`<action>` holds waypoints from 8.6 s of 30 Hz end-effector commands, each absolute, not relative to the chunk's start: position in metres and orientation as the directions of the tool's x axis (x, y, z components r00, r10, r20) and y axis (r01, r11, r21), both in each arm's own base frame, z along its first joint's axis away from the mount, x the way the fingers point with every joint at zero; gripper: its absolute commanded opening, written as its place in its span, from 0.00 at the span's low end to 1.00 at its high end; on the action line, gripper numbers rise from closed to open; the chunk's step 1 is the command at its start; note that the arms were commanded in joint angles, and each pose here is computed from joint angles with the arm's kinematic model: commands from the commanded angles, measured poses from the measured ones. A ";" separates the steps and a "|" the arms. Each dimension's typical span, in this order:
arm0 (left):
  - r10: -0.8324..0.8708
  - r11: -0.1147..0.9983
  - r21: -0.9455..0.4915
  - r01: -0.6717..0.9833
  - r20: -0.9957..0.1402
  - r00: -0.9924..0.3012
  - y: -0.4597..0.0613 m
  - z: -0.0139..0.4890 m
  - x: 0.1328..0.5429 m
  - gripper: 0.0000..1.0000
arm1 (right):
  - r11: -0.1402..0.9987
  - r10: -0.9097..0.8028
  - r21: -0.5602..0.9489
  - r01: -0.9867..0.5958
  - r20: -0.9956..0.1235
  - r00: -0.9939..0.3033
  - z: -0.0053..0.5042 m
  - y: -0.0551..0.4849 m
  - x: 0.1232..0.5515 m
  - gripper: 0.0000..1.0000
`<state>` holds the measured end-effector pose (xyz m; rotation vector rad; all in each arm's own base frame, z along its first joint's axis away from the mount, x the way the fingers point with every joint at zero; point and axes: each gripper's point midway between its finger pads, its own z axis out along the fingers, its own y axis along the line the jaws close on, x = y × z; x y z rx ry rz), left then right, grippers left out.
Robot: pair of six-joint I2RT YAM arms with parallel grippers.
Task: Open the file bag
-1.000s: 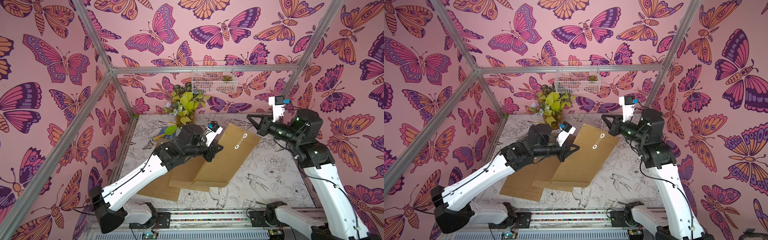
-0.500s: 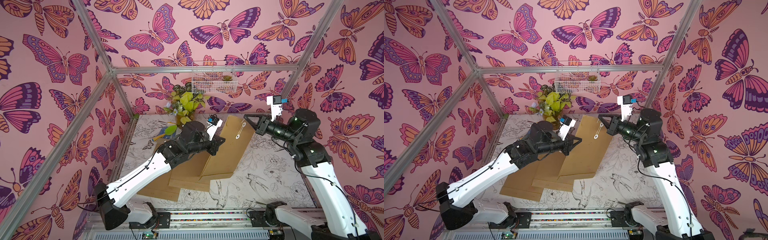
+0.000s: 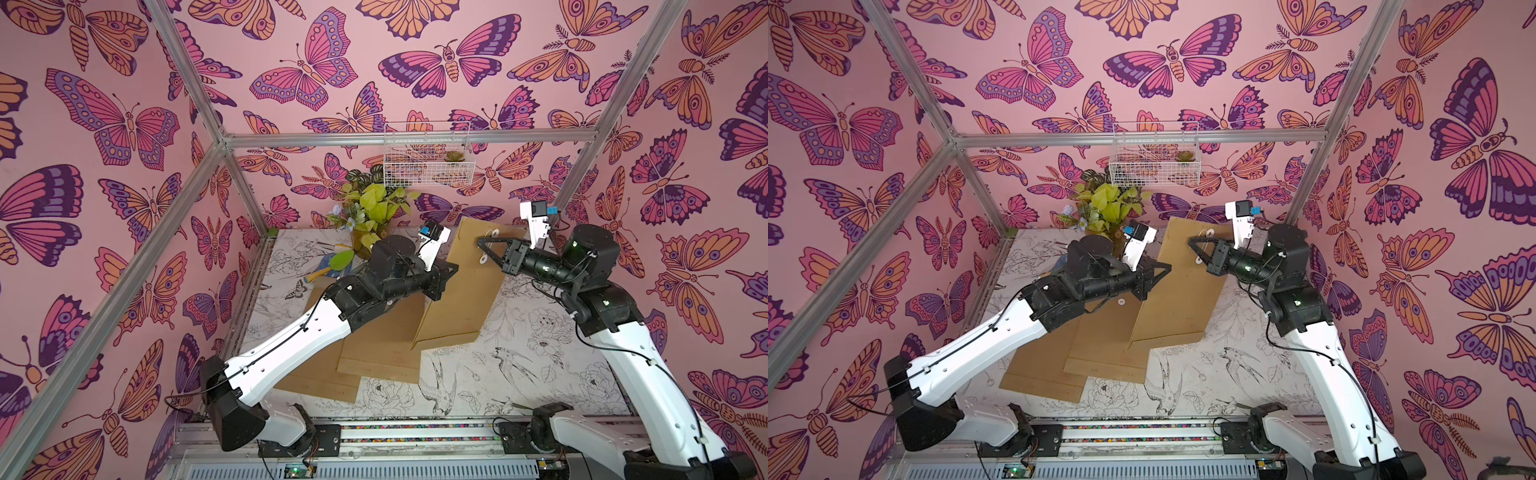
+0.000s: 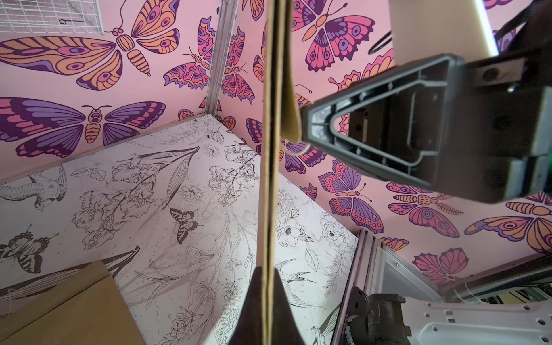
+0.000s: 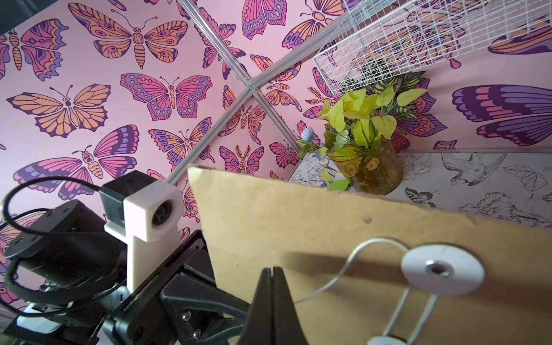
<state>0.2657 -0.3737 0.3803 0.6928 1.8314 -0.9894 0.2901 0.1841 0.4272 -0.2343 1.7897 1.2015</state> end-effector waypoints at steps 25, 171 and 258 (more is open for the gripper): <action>-0.056 0.574 -0.309 0.758 -0.939 -0.340 -0.342 0.419 0.261 0.00 | 0.513 0.302 0.633 -0.580 -0.765 -0.569 0.389 0.181 0.271 0.00; 0.481 0.359 -0.229 0.905 -0.786 -0.389 -0.333 0.340 0.207 0.00 | 0.895 0.232 0.332 -0.299 -0.917 -0.324 0.434 0.097 0.299 0.00; -0.252 0.735 -0.379 0.563 -0.923 -0.292 -0.291 0.417 0.339 0.00 | 0.384 0.132 0.604 -0.699 -0.785 -0.605 0.381 0.216 0.238 0.00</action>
